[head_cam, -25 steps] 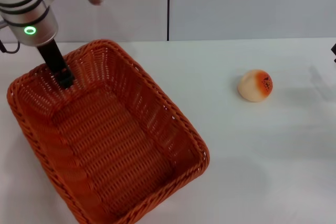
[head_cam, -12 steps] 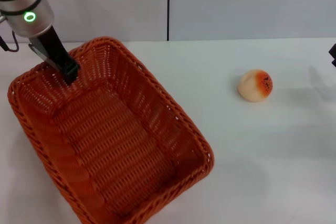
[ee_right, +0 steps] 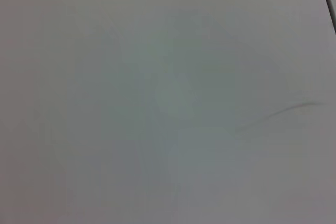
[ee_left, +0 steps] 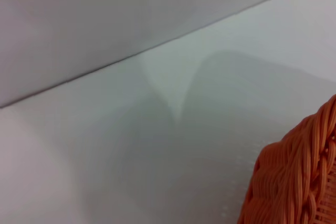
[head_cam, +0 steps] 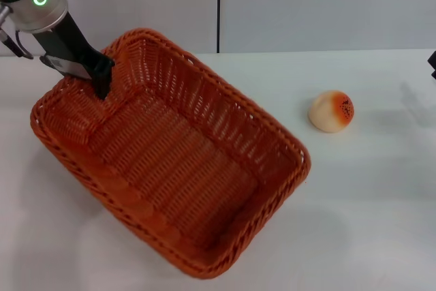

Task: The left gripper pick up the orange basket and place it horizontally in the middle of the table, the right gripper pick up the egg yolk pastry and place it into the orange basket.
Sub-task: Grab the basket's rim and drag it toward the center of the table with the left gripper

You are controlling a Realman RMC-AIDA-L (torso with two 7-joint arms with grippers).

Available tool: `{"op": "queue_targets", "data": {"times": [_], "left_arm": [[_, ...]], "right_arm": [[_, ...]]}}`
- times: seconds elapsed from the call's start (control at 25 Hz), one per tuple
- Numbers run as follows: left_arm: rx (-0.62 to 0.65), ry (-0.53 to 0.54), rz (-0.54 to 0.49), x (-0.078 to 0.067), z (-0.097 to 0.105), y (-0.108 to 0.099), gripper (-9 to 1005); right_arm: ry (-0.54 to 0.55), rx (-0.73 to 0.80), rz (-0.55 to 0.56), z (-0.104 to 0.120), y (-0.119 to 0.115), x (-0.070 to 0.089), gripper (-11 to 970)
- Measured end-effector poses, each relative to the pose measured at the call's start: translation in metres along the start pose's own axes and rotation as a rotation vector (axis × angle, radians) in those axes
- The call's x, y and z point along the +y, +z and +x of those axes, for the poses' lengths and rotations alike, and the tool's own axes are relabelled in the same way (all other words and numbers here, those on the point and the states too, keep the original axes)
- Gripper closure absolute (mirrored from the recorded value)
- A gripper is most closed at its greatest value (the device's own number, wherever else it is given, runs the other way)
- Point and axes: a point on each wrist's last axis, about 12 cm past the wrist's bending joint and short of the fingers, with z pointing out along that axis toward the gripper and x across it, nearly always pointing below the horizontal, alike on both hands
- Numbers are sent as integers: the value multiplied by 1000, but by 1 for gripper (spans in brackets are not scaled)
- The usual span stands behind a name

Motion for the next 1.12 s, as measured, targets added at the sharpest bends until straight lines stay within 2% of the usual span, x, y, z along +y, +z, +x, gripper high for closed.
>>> {"op": "queue_targets", "data": {"times": [0.44,0.8,1.12], "left_arm": [[11,-209,6,7,2,-4,837],[39,-323,55,6,9,3,842],[36,-424,43,15,12,1,843]], "right_arm": [[11,-25,-7,-12,5,-6,233],[9,-25,-2,-16,4,-10,233],[7,-28,-5,-20,3,-15,234]]}}
